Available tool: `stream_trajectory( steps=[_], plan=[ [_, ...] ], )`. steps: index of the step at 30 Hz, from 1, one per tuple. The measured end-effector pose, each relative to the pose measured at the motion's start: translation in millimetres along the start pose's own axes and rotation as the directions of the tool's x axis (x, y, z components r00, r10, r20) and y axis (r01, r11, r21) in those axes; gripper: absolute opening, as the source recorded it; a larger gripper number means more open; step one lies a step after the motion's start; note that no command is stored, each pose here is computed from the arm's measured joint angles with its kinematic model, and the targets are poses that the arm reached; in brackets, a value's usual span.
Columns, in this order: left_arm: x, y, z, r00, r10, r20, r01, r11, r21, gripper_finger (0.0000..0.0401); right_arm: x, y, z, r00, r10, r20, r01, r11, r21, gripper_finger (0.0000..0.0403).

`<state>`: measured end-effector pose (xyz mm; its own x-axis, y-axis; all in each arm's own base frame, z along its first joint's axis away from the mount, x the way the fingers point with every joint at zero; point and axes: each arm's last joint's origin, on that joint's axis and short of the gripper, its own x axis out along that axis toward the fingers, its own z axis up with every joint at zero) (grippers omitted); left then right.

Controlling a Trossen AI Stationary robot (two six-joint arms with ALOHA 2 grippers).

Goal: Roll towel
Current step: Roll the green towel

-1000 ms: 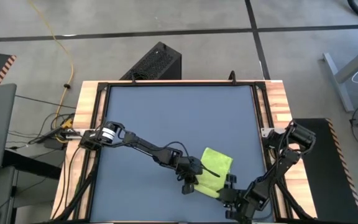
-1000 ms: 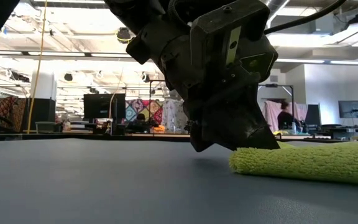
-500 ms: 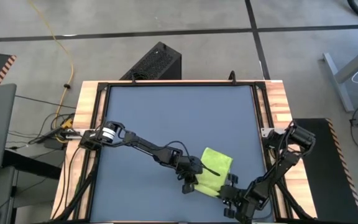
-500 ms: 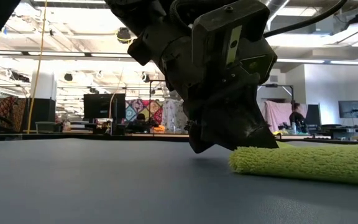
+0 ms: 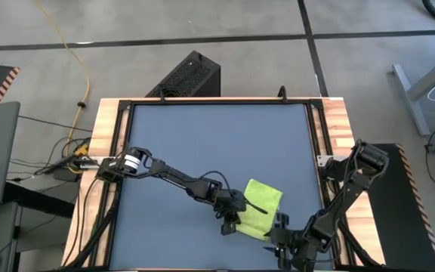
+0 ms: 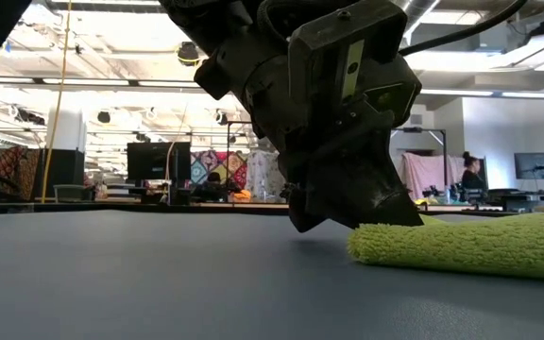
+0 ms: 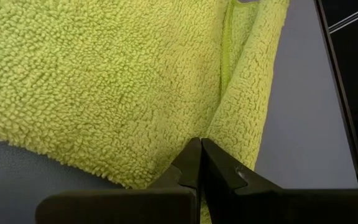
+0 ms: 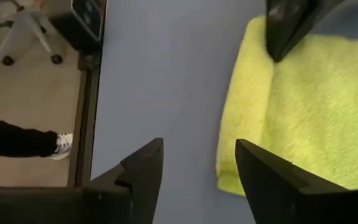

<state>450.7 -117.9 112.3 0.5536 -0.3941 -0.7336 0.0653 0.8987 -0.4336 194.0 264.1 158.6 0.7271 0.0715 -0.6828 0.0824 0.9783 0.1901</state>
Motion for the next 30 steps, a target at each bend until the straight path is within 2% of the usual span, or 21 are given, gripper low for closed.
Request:
stream_trajectory(
  steps=[4, 8, 15, 20, 22, 25, 30],
  plan=[
    [0.0, 0.0, 0.0, 1.000, -0.001, 0.000, 0.001, 1.000, 0.000, 0.0000, 10.1, -0.4, -9.8, 0.999, -0.029, -0.021, 0.029, 0.999, -0.019, 0.0220],
    [0.0, -0.1, 0.0, 1.000, -0.003, -0.001, 0.003, 1.000, 0.000, 0.0000, 18.7, -4.2, -12.6, 0.997, -0.062, -0.036, 0.063, 0.997, 0.038, 0.0210],
    [0.0, -0.1, -0.2, 1.000, -0.004, -0.003, 0.004, 1.000, -0.001, 0.0000, 25.2, -6.0, -14.4, 0.996, -0.080, -0.039, 0.081, 0.996, 0.044, 0.0201],
    [-0.8, 1.5, 0.2, 0.999, -0.032, -0.019, 0.032, 0.999, -0.030, 0.0000, 36.8, -4.8, -22.8, 0.995, -0.091, -0.037, 0.093, 0.995, 0.042, 0.0194],
    [-0.9, 1.7, -0.6, 0.999, -0.040, -0.032, 0.038, 0.998, -0.052, 0.0000, 40.4, -5.0, -26.7, 0.994, -0.096, -0.047, 0.100, 0.992, 0.078, 0.0186],
    [-1.0, 1.9, -1.4, 0.998, -0.038, -0.042, 0.035, 0.996, -0.086, 0.0000, 41.3, -5.4, -29.4, 0.993, -0.108, -0.052, 0.114, 0.986, 0.121, 0.0161],
    [-1.3, 1.3, -2.5, 0.996, -0.067, -0.063, 0.057, 0.988, -0.145, 0.0000, 40.9, -6.1, -30.0, 0.992, -0.102, -0.075, 0.112, 0.982, 0.149, 0.0078]
  ],
)
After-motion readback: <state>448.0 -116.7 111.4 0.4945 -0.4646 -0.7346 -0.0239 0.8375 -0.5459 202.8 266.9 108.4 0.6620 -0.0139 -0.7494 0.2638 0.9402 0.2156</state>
